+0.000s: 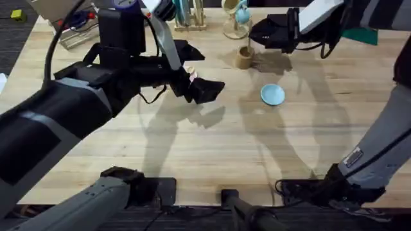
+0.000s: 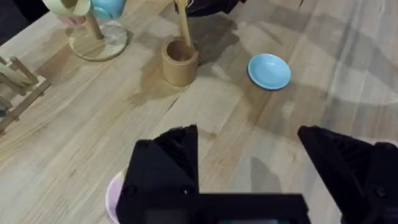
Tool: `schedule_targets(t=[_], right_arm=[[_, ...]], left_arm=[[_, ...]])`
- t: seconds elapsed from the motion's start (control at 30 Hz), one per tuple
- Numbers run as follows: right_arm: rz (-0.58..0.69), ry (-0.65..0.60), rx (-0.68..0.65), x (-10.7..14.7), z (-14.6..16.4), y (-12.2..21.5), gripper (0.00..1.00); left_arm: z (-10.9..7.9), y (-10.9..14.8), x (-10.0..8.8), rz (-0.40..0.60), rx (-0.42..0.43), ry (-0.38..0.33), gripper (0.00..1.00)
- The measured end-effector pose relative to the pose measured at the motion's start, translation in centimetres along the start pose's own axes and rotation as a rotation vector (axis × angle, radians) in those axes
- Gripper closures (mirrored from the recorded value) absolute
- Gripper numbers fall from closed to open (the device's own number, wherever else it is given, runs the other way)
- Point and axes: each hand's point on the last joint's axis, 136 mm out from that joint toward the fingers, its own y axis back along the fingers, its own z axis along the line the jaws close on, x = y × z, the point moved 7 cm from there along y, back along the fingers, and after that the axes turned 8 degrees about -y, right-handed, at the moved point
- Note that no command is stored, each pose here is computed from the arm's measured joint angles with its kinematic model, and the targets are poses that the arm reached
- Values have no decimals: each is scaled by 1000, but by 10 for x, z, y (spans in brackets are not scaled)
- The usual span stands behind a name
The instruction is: Pick up a utensil and set it on the pink plate, then put the other utensil in the container.
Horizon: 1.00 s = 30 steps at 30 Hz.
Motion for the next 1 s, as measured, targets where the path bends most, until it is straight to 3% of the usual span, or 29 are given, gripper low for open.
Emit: schedule_targets(t=[0.3, 0.5, 1.0], right_arm=[[3, 45, 4, 1, -4, 0, 970], [4, 1, 1, 27, -7, -2, 970], [4, 8, 1, 28, -7, -2, 970]], left_arm=[[0, 0, 0, 0, 0, 0, 26], [0, 0, 0, 0, 0, 0, 26], [0, 0, 0, 0, 0, 0, 26]])
